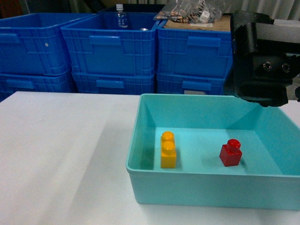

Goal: Pick red block from blue box to shelf

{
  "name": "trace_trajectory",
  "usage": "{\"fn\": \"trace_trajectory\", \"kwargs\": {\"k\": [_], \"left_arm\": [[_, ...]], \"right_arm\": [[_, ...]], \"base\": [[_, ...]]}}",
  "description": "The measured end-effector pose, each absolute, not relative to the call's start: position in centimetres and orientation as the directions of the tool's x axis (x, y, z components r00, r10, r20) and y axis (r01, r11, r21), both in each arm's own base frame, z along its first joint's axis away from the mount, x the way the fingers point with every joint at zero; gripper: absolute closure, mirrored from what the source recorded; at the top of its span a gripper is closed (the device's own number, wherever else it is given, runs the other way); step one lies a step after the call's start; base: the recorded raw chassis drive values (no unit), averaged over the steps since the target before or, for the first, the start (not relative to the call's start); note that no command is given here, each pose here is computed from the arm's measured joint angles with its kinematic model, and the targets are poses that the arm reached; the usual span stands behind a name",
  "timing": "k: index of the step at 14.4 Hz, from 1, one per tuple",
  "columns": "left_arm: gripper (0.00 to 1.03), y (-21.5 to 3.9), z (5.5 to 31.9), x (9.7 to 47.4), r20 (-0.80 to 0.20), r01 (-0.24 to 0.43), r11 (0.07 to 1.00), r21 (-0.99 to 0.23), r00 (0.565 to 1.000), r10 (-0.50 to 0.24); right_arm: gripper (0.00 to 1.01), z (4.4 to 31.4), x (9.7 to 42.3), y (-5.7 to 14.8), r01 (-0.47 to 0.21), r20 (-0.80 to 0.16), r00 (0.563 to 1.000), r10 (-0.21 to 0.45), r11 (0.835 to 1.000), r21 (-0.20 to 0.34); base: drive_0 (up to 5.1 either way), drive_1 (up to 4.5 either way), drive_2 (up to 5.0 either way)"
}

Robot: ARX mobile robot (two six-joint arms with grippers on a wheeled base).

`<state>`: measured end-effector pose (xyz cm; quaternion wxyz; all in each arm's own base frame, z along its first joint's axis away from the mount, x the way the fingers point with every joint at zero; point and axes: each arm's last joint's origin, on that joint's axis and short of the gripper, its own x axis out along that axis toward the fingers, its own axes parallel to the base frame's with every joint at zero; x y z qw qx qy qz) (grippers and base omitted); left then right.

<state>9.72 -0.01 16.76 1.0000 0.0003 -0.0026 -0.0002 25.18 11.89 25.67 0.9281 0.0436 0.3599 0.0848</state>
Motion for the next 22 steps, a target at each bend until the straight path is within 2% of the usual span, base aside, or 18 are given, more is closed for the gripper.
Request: {"fn": "trace_trajectory", "kwargs": {"k": [2,4,7,9,10,19,20,21,22], "left_arm": [[0.05,0.0,16.8,9.7,0.005,0.000,1.000,0.001,1.000,0.000],[0.05,0.0,16.8,9.7,0.005,0.000,1.000,0.001,1.000,0.000],[0.05,0.0,16.8,9.7,0.005,0.000,1.000,0.001,1.000,0.000],[0.05,0.0,16.8,9.7,0.005,0.000,1.000,0.001,1.000,0.000],[0.05,0.0,16.8,9.7,0.005,0.000,1.000,0.001,1.000,0.000],[0.05,0.0,16.8,9.7,0.005,0.000,1.000,0.001,1.000,0.000],[0.05,0.0,16.8,9.7,0.005,0.001,1.000,0.001,1.000,-0.001],[0.05,0.0,16.8,9.7,0.005,0.000,1.000,0.001,1.000,0.000],[0.05,0.0,16.8,9.7,0.005,0.000,1.000,0.001,1.000,0.000]], "right_arm": [[0.03,24.9,25.9,12.4,-0.100,-0.662,0.736,0.142,0.990,0.101],[0.03,24.4,26.2,12.6,-0.132,-0.664,0.733,0.145,0.989,0.070],[0.03,23.6,27.3,11.3,-0.170,-0.688,0.707,0.165,0.984,0.061],[0.03,23.2,27.9,10.0,-0.185,-0.670,0.724,0.166,0.982,0.043],[0.03,22.5,28.2,8.6,-0.181,-0.668,0.727,0.160,0.983,0.038],[0.03,22.6,28.2,8.6,-0.194,-0.661,0.732,0.165,0.981,0.030],[0.03,22.0,28.3,8.7,-0.162,-0.491,0.857,0.157,0.986,0.033],[0.03,21.3,27.9,8.5,-0.126,-0.388,0.912,0.130,0.991,0.035],[0.03,21.1,28.2,8.6,-0.119,-0.312,0.941,0.130,0.991,0.055]], "base": [[0.0,0.00,0.0],[0.0,0.00,0.0],[0.0,0.00,0.0],[0.0,0.00,0.0],[0.0,0.00,0.0],[0.0,0.00,0.0],[0.0,0.00,0.0],[0.0,0.00,0.0],[0.0,0.00,0.0]]}}
